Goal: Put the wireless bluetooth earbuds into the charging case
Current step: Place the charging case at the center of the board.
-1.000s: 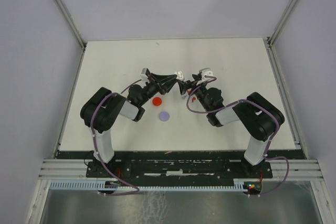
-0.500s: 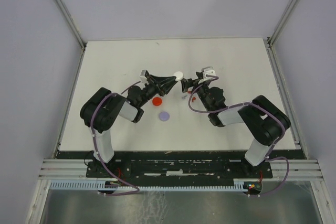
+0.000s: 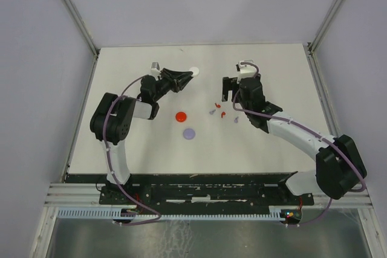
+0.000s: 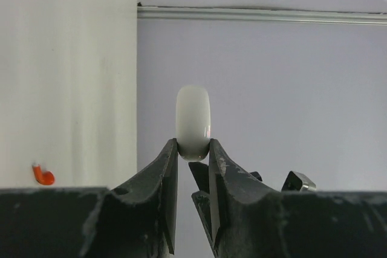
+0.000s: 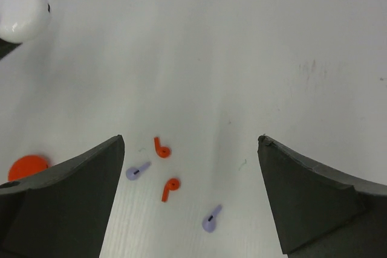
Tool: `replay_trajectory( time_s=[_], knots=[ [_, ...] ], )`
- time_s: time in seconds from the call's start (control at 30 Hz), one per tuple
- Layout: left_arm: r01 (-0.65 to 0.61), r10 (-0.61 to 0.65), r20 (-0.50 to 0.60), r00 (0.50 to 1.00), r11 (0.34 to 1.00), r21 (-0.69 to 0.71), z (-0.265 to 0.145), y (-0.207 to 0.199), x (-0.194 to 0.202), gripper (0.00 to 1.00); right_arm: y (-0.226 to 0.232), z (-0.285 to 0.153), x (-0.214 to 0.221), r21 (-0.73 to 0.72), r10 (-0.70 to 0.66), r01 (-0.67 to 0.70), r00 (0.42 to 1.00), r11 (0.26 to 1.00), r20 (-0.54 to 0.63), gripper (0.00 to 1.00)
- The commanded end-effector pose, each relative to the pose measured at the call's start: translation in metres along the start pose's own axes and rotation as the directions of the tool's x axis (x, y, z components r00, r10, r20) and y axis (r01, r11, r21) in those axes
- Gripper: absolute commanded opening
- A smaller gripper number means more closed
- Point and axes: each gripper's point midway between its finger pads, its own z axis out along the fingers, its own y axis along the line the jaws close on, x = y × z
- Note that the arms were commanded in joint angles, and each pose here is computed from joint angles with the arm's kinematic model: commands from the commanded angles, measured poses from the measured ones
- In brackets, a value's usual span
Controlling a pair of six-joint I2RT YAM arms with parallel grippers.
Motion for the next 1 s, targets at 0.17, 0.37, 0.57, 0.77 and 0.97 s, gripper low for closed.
replay_trajectory(
  time_s=[0.17,0.37,0.57,0.77,0.97],
  knots=[
    [-0.141,0.128,-0.101,0.987,0.981,-0.131,0.032,0.066,-0.011,0.03,-0.023,-0.019,0.043,0.033,-0.030,0.038,0.975,0.999,-0.219,1.00],
    [-0.204,0.186,-0.096,0.978,0.951,-0.234,0.036,0.088,-0.021,0.03,-0.026,-0.020,0.051,0.029,-0.028,0.036,0.971,0.999,-0.239,1.00],
    [-0.242,0.218,-0.109,0.970,0.913,-0.329,0.035,0.108,-0.027,0.03,-0.023,-0.019,0.052,0.013,-0.020,0.024,0.970,1.000,-0.244,0.99],
    [-0.266,0.240,-0.117,0.964,0.886,-0.380,0.035,0.119,-0.032,0.03,-0.021,-0.018,0.052,0.003,-0.021,0.022,0.969,1.000,-0.247,1.00],
    [-0.279,0.245,-0.133,0.960,0.863,-0.420,0.035,0.130,-0.036,0.08,-0.018,-0.016,0.049,-0.006,-0.025,0.024,0.968,1.000,-0.251,0.99]
  ],
)
